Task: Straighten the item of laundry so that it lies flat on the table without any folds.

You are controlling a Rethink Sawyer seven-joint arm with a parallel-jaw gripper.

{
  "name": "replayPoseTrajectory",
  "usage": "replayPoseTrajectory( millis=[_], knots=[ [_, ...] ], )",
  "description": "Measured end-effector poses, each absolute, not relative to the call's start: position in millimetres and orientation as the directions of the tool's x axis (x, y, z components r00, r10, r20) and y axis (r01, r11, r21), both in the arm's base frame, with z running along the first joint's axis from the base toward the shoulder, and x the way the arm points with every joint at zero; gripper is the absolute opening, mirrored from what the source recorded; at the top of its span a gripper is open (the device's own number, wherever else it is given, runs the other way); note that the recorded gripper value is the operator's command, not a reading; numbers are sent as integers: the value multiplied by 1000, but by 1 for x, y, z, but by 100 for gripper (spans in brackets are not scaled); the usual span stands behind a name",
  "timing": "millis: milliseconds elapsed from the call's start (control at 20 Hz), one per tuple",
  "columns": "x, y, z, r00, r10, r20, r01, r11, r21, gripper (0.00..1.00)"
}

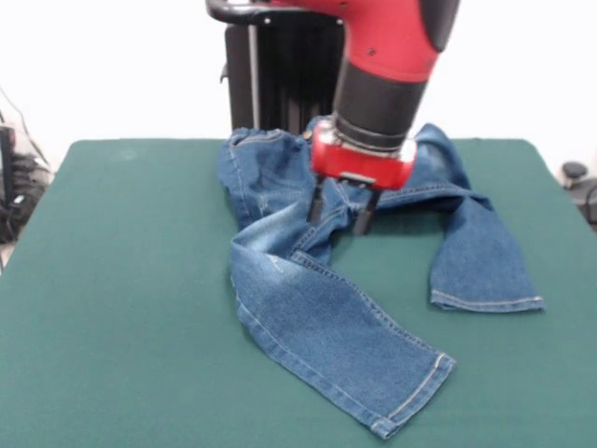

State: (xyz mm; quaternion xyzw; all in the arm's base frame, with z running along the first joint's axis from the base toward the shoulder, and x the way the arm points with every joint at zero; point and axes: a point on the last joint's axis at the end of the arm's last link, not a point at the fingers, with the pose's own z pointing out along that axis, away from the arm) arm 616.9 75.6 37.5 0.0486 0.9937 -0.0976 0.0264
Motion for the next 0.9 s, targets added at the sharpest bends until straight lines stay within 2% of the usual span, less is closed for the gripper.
replayPoseTrajectory(
  millis=[650,900],
  knots=[
    [624,111,33,-994,77,-73,89,978,-188,100],
    [643,114,24,-992,78,-99,98,974,-207,100]
  ],
)
